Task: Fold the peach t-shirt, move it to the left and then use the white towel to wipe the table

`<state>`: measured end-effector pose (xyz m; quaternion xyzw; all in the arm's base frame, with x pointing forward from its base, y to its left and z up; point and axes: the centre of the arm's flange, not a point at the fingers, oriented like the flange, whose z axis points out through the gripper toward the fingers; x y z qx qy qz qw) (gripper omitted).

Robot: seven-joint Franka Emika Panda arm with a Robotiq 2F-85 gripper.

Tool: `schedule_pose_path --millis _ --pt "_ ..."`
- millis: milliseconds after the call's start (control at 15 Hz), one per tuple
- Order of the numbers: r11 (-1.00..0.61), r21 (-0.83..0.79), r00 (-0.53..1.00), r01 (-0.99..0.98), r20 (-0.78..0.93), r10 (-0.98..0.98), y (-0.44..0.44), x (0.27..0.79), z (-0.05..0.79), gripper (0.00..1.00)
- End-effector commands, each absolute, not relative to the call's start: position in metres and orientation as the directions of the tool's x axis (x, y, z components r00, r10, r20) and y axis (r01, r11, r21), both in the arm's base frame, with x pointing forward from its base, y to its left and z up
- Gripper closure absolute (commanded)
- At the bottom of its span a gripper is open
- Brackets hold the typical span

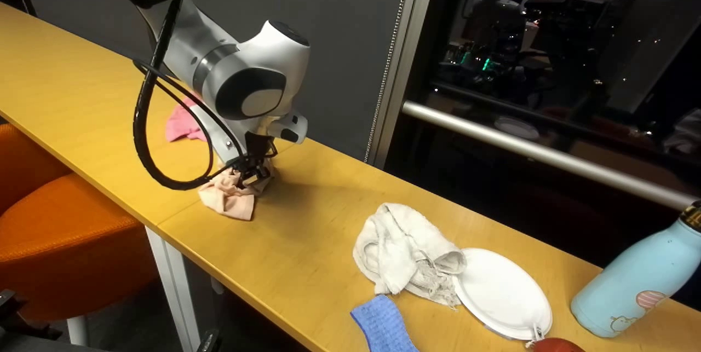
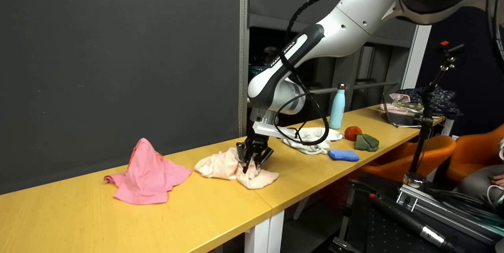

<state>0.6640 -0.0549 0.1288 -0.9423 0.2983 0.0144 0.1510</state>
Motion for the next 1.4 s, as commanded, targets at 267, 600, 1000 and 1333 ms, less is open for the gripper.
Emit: schedule_pose_path --millis 267,600,1000,1333 --pt "-0.848 -0.3 0.899 -0.438 -0.146 -0.412 0.017 0.74 0.139 0.98" --pt "-0.88 -0.346 0.944 -0.326 -0.159 -0.287 0.079 0.77 0.17 0.97" --pt "-0.905 -0.362 0.968 -0.223 -0.188 -0.163 0.135 0.788 0.184 0.97" --pt "-0.925 -0.351 0.98 -0.145 -0.179 -0.086 0.171 0.794 0.183 0.86"
